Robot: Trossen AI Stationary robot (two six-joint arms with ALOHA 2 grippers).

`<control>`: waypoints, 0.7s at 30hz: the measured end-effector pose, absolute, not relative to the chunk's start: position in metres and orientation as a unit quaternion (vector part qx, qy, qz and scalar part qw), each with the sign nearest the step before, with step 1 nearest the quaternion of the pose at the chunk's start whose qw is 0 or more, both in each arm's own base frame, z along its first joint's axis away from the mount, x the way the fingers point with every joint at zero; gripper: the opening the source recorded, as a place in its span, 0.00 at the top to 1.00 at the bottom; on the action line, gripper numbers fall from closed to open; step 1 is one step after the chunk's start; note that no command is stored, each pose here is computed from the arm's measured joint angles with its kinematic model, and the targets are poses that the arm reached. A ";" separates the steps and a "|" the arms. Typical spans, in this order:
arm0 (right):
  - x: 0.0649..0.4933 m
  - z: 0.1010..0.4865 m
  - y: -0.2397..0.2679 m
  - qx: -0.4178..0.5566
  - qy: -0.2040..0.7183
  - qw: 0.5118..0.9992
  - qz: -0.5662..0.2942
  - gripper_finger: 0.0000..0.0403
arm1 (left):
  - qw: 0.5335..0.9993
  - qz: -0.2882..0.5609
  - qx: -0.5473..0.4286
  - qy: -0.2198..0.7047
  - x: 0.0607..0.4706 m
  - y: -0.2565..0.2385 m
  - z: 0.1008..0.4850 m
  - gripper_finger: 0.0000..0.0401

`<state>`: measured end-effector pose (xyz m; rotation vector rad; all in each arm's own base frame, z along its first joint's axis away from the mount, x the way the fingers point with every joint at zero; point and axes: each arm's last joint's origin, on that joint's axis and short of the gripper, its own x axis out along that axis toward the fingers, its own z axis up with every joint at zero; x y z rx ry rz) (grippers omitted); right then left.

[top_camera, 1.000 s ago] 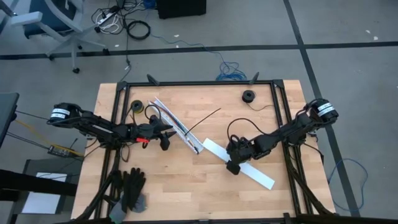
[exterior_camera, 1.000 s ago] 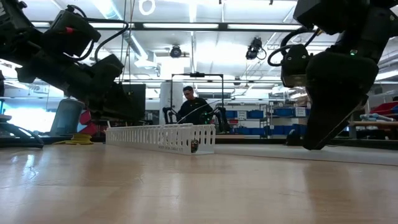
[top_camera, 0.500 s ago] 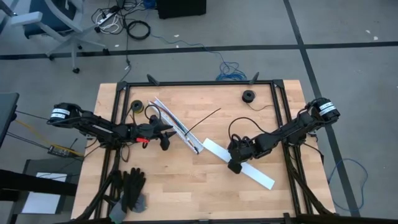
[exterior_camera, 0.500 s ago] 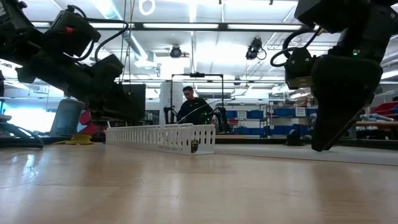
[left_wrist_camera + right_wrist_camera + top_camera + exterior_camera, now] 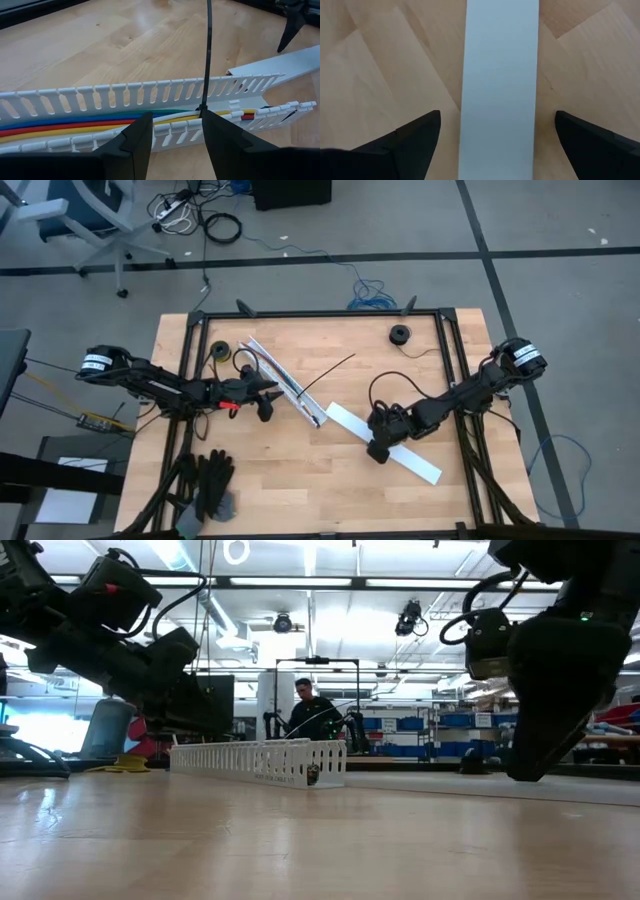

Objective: Ziptie cables
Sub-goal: Close the white cable duct

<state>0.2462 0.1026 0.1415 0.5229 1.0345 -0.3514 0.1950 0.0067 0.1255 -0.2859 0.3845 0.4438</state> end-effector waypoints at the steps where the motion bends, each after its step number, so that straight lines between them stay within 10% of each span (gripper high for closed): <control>1: 0.245 0.141 0.103 0.238 0.488 0.823 -0.166 0.07 | 0.947 0.218 -0.140 0.189 0.195 0.007 0.126 0.63; 21: 0.245 0.111 0.120 0.131 0.462 0.848 -0.224 0.08 | 0.947 0.218 -0.140 0.190 0.195 0.007 0.125 0.63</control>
